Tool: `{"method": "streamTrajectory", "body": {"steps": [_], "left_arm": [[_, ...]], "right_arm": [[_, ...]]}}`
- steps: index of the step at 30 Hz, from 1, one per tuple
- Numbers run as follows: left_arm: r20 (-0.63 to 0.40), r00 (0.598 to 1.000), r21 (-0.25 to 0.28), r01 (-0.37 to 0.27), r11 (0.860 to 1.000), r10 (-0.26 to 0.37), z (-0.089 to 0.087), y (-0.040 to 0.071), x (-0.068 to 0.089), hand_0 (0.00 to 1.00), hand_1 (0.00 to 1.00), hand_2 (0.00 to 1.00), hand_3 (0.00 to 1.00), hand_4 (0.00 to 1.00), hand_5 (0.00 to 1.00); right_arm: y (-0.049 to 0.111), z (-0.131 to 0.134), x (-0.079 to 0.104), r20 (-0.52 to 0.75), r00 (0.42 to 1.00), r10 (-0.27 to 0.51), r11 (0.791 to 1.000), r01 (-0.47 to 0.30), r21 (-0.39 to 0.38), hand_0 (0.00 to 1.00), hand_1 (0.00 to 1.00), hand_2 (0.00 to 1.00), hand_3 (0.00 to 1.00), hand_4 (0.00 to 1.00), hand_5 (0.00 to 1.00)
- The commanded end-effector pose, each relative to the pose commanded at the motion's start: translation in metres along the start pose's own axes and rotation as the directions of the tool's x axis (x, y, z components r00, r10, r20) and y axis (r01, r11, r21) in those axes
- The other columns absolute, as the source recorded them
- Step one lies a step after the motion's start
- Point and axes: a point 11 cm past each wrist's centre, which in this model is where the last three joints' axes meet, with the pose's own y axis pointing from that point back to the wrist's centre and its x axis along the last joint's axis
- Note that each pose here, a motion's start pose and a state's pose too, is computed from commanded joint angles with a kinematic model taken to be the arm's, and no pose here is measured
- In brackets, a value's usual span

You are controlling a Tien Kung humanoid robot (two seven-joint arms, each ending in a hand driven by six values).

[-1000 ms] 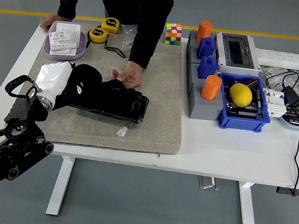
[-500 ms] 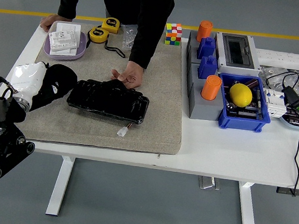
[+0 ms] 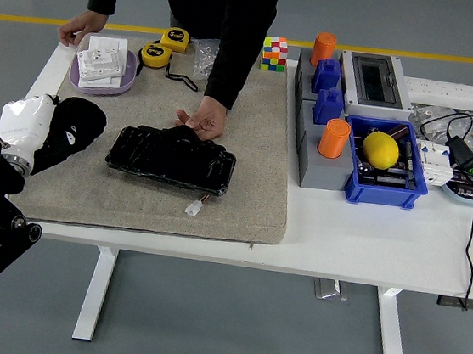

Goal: Pick the rag up,wipe the panel,place it on the desk

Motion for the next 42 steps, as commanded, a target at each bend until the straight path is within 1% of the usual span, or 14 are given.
{"method": "streamTrajectory", "body": {"steps": [1,5,6,12,13,18,19,24,25,30,31,36,37,42], "left_arm": [[0.0,1.0,0.001,0.005,1.0,-0.005,-0.001,0.0,-0.002,0.291,0.269,0.514,0.446,0.205,0.002],[-0.001,1.0,0.012,0.017,1.0,-0.017,-0.004,0.001,-0.009,0.291,0.269,0.514,0.446,0.205,0.002],[0.013,1.0,0.008,0.021,1.0,-0.021,-0.005,0.001,-0.011,0.344,0.376,0.527,0.489,0.264,0.002],[0.026,0.999,0.019,0.034,0.999,-0.034,-0.01,0.002,-0.015,0.344,0.376,0.527,0.489,0.264,0.002],[0.028,0.999,0.024,0.039,0.999,-0.039,-0.011,0.002,-0.016,0.363,0.476,0.55,0.496,0.333,0.002],[0.036,0.997,0.057,0.067,0.996,-0.069,-0.021,0.002,-0.021,0.363,0.476,0.55,0.496,0.333,0.002],[0.033,0.997,0.064,0.073,0.995,-0.075,-0.023,0.003,-0.022,0.432,0.546,0.589,0.535,0.491,0.054],[0.016,0.996,0.076,0.09,0.993,-0.091,-0.026,0.004,-0.026,0.432,0.546,0.589,0.535,0.491,0.054],[0.019,0.995,0.08,0.094,0.992,-0.096,-0.027,0.004,-0.026,0.493,0.65,0.645,0.552,0.649,0.09],[0.015,0.994,0.081,0.107,0.991,-0.109,-0.028,0.005,-0.027,0.493,0.65,0.645,0.552,0.649,0.09],[0.016,0.994,0.081,0.11,0.991,-0.112,-0.028,0.005,-0.028,0.547,0.741,0.783,0.625,0.841,0.239],[0.012,0.991,0.078,0.131,0.988,-0.133,-0.028,0.005,-0.029,0.547,0.741,0.783,0.625,0.841,0.239],[0.013,0.991,0.076,0.134,0.988,-0.136,-0.028,0.005,-0.029,0.587,0.775,0.824,0.781,0.952,0.379],[0.0,0.99,0.064,0.141,0.988,-0.142,-0.025,0.005,-0.028,0.587,0.775,0.824,0.781,0.952,0.379]], "right_arm": [[0.0,0.0,0.0,0.0,1.0,0.0,1.0,0.0,0.0,0.739,0.623,0.694,0.623,0.998,0.578],[0.0,0.0,-0.002,-0.004,1.0,-0.003,1.0,0.003,-0.002,0.739,0.623,0.694,0.623,0.998,0.578],[0.0,0.001,-0.002,-0.003,1.0,-0.003,1.0,0.003,-0.003,0.739,0.623,0.694,0.623,0.998,0.577],[0.0,0.002,-0.001,-0.004,1.0,0.0,1.0,0.0,-0.007,0.739,0.623,0.694,0.623,0.998,0.577],[0.0,0.002,0.0,-0.005,1.0,0.0,1.0,0.0,-0.007,0.739,0.623,0.694,0.622,0.998,0.578],[0.0,0.002,0.0,-0.006,1.0,0.002,1.0,-0.002,-0.006,0.739,0.623,0.694,0.622,0.998,0.578],[0.0,0.003,0.0,-0.006,1.0,0.003,1.0,-0.003,-0.007,0.739,0.623,0.694,0.622,0.998,0.577],[0.0,0.003,0.001,-0.01,1.0,0.005,1.0,-0.005,-0.009,0.739,0.623,0.694,0.622,0.998,0.577],[0.0,0.003,0.001,-0.01,1.0,0.005,1.0,-0.005,-0.009,0.738,0.623,0.694,0.621,0.998,0.575],[0.0,0.003,0.001,-0.011,1.0,0.007,1.0,-0.007,-0.01,0.738,0.623,0.694,0.621,0.998,0.575],[0.0,0.004,0.002,-0.01,1.0,0.007,1.0,-0.007,-0.01,0.738,0.621,0.694,0.62,0.998,0.574],[0.0,0.004,0.003,-0.011,1.0,0.009,1.0,-0.01,-0.012,0.738,0.621,0.694,0.62,0.998,0.574],[0.0,0.004,0.003,-0.011,1.0,0.01,1.0,-0.01,-0.011,0.738,0.621,0.694,0.621,0.998,0.574],[0.0,0.004,0.003,-0.011,1.0,0.01,1.0,-0.01,-0.012,0.738,0.621,0.694,0.621,0.998,0.574]]}}
